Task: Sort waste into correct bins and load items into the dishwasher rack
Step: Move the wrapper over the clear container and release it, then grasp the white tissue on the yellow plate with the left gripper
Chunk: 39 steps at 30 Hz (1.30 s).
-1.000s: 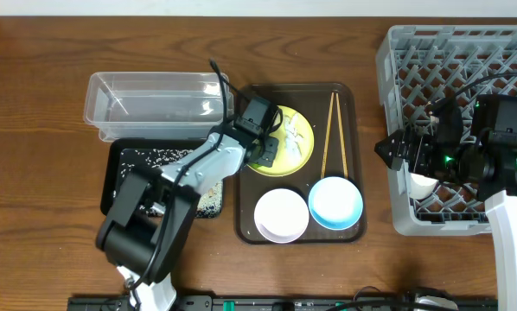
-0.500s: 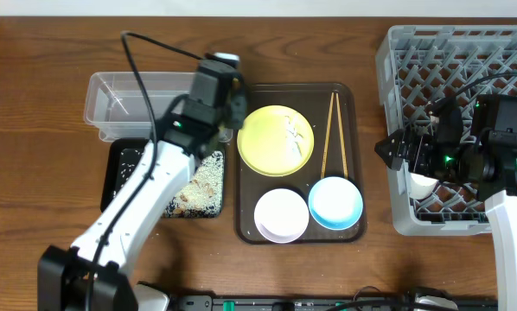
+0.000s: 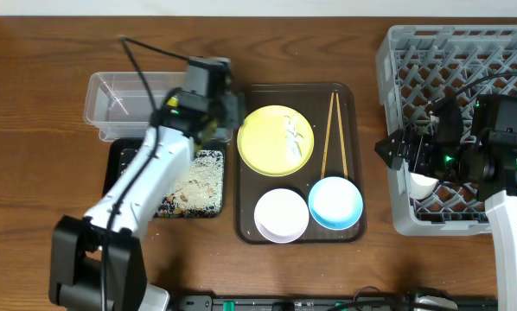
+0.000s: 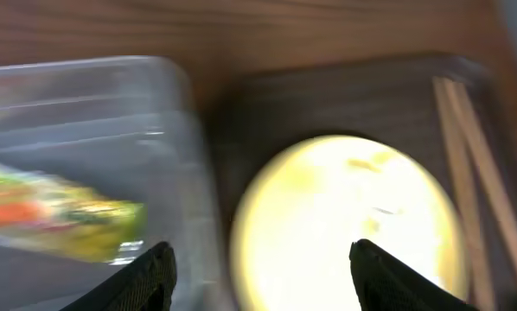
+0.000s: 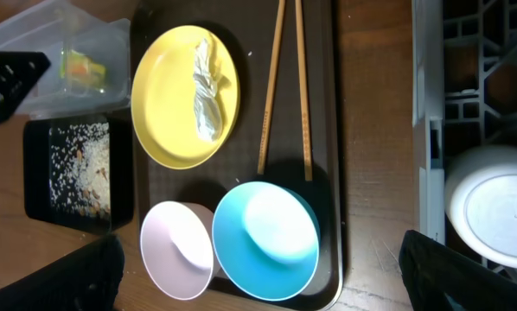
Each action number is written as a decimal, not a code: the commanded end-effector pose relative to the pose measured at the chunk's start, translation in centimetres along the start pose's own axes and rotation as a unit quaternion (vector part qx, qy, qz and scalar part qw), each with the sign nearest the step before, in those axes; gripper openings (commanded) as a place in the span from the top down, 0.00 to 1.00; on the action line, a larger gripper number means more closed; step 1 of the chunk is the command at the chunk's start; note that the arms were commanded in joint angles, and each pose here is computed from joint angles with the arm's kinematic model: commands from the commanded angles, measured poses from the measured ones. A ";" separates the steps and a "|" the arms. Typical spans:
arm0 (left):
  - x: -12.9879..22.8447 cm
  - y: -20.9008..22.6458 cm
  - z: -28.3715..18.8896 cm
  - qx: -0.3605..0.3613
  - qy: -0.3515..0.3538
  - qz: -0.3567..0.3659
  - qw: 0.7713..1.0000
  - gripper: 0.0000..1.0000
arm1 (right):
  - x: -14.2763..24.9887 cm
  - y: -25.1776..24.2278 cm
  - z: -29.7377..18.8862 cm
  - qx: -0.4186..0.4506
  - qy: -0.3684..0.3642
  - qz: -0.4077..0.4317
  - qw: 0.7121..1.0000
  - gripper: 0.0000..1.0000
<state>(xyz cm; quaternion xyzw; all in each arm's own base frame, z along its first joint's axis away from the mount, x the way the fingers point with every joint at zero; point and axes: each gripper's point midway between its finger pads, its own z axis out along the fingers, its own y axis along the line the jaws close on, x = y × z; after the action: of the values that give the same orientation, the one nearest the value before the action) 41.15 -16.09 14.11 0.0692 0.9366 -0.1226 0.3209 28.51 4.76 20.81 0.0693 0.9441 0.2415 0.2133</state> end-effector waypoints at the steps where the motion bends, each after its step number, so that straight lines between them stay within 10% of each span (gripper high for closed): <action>1: -0.4 -4.6 -0.6 0.050 -0.006 0.034 0.998 0.33 | -0.4 0.3 -0.3 -0.001 -0.007 -0.014 1.000 0.01; 15: 10.1 -11.1 9.0 0.072 0.123 0.085 0.986 0.38 | -0.3 0.3 -0.3 -0.001 -0.005 -0.013 1.000 0.01; 22: 11.9 -10.6 10.2 0.060 0.148 0.081 0.984 0.75 | -0.2 0.3 -0.3 -0.001 -0.005 -0.013 1.000 0.01; 26: 10.1 -10.3 8.8 0.060 0.134 0.072 0.987 0.94 | -0.1 0.3 -0.3 0.000 -0.002 -0.011 1.000 0.01; 39: -0.9 2.0 -2.0 -0.092 0.002 -0.036 0.995 0.94 | -0.1 0.3 -0.3 0.000 -0.002 -0.011 1.000 0.01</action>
<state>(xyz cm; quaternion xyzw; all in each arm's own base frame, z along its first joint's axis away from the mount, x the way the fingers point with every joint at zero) 40.03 -17.84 16.50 0.0554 0.9403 -0.1023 0.3198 28.36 4.78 20.74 0.0703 0.9448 0.2417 0.2098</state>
